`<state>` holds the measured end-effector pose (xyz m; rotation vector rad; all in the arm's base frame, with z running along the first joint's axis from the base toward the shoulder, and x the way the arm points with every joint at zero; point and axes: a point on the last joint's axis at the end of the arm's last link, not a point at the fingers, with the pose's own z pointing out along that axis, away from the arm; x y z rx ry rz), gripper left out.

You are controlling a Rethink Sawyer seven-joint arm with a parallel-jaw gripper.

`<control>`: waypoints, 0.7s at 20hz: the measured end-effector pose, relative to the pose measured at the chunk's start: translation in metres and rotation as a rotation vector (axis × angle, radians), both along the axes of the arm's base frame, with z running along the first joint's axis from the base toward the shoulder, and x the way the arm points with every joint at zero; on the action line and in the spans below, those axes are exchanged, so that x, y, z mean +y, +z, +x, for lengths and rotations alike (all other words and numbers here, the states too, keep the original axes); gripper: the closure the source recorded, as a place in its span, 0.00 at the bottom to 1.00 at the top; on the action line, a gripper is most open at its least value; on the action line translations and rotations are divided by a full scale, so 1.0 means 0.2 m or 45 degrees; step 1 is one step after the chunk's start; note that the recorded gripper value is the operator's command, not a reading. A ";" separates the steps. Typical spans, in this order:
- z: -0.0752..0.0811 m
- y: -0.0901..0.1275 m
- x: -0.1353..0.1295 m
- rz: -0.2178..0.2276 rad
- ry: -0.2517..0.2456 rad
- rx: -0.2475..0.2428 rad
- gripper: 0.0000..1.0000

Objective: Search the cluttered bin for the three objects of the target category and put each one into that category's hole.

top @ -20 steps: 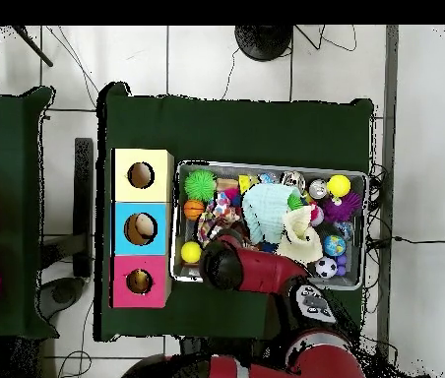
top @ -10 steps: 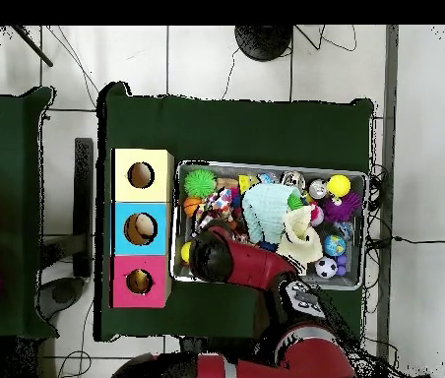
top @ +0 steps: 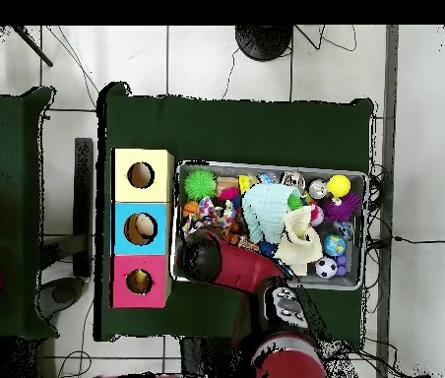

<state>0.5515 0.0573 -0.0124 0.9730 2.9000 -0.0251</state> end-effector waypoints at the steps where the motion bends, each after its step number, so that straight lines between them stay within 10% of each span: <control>1: 0.00 0.02 0.01 -0.010 0.010 0.010 0.00; 6: 0.00 0.29 0.12 -0.075 0.116 0.173 0.00; 10: -0.06 0.54 0.16 -0.066 0.158 0.427 0.00; 14: -0.08 0.69 0.09 -0.088 0.165 0.498 0.00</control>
